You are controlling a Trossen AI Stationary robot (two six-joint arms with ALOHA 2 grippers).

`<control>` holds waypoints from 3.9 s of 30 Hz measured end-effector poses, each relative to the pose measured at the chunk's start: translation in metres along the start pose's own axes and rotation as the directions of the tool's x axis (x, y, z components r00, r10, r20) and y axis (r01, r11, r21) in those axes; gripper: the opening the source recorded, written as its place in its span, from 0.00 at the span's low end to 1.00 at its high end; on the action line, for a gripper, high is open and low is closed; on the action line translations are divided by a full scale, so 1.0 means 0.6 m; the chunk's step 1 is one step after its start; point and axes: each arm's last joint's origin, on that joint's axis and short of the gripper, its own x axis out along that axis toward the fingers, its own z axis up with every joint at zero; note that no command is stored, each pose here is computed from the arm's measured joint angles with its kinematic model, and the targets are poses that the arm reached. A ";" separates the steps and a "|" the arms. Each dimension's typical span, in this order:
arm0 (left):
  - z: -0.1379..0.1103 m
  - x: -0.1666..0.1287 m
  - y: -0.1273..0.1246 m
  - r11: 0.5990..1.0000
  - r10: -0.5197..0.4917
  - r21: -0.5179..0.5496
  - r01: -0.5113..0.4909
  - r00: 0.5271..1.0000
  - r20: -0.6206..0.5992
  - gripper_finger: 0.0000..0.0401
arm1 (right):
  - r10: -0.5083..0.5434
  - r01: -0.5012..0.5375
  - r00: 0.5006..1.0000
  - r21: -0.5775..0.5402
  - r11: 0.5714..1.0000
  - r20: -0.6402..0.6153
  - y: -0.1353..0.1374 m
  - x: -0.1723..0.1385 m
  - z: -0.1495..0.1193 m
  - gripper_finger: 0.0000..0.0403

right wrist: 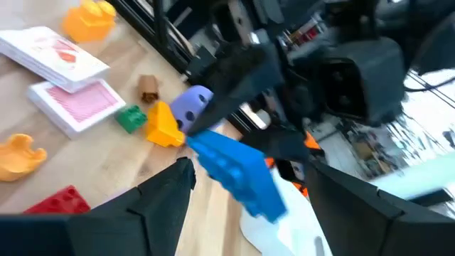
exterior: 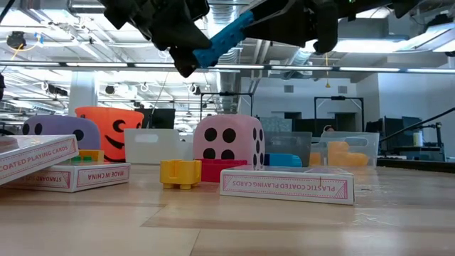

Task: Pick & Place Toys
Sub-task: Put the small blue game piece into the black bin, then adjust the pink die on the table

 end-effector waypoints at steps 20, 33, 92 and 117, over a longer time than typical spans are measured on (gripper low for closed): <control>0.008 0.000 -0.002 1.000 -0.023 -0.001 0.023 0.999 0.049 0.41 | 0.070 -0.071 0.997 0.023 0.997 0.019 0.008 -0.001 -0.003 0.11; 0.044 -0.115 -0.001 0.985 0.171 -0.015 -0.172 0.961 0.219 0.84 | -0.359 0.447 0.873 0.246 0.860 -0.331 -0.030 0.001 -0.026 0.11; 0.006 -0.051 -0.025 0.982 0.184 -0.052 -0.183 0.983 0.004 0.74 | 0.293 0.385 0.834 0.873 0.301 -0.468 0.039 -0.020 -0.091 0.66; -0.025 0.145 -0.024 0.996 0.088 -0.022 -0.085 0.976 0.197 0.01 | 0.123 0.552 0.774 0.757 0.350 -0.621 0.035 -0.030 -0.107 0.66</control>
